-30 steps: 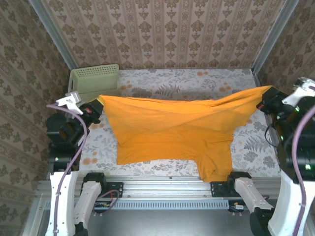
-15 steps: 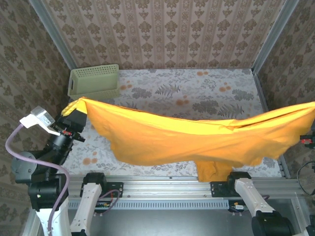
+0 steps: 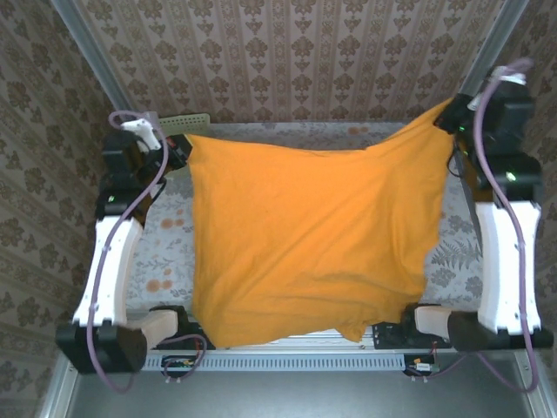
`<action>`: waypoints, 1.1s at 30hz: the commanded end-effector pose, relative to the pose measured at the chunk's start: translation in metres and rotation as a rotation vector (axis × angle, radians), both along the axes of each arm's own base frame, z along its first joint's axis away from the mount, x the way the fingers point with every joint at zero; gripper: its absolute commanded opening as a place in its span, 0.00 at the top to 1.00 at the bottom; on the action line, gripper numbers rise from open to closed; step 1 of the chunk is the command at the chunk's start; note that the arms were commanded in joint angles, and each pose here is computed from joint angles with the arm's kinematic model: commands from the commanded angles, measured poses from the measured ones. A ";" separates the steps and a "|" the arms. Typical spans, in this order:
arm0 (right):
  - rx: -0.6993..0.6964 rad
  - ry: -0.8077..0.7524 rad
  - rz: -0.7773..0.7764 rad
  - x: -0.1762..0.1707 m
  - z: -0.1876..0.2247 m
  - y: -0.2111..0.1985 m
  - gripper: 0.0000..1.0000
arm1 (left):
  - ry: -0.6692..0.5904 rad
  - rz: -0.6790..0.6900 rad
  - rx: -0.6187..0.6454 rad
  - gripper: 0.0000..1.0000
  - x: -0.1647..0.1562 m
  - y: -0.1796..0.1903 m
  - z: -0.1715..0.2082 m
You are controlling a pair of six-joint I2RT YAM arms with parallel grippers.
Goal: Fold the inside-out t-shirt
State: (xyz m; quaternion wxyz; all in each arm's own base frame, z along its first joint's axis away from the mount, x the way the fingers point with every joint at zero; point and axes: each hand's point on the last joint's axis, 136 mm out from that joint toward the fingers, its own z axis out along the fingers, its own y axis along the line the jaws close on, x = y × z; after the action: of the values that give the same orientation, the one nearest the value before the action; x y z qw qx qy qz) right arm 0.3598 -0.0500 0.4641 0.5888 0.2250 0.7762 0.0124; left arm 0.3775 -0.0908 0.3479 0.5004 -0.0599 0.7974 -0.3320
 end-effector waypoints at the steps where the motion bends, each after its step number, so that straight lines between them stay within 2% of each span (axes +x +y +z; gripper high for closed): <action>1: 0.007 -0.054 0.020 0.037 -0.005 0.003 1.00 | -0.003 0.011 0.027 1.00 0.030 0.002 -0.018; 6: 0.013 0.068 0.041 0.113 -0.068 0.003 1.00 | 0.119 0.004 0.049 1.00 0.082 -0.005 -0.082; 10: 0.018 0.166 0.052 0.161 -0.116 0.003 1.00 | 0.203 -0.023 0.057 1.00 0.116 -0.015 -0.124; 14: 0.016 0.244 0.073 0.194 -0.153 0.004 1.00 | 0.253 -0.035 0.074 1.00 0.138 -0.020 -0.152; 19: 0.020 0.299 0.096 0.221 -0.178 0.008 1.00 | 0.279 -0.012 0.111 1.00 0.158 -0.016 -0.170; 25: 0.017 0.344 0.125 0.218 -0.186 0.019 1.00 | 0.298 0.014 0.137 1.00 0.168 -0.008 -0.179; 30: 0.050 0.427 0.039 0.171 -0.203 0.008 1.00 | 0.303 0.050 0.149 1.00 0.153 0.003 -0.181; 33: 0.195 0.463 0.056 0.133 -0.225 0.015 1.00 | 0.312 0.030 0.132 1.00 0.135 0.001 -0.184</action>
State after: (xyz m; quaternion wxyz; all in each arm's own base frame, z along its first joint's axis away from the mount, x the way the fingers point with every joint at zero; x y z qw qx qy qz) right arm 0.5272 -0.0330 0.2266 0.3778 0.2152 0.9004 0.0166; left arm 0.5225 -0.0971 0.1467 0.3571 -0.0976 0.8913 -0.2619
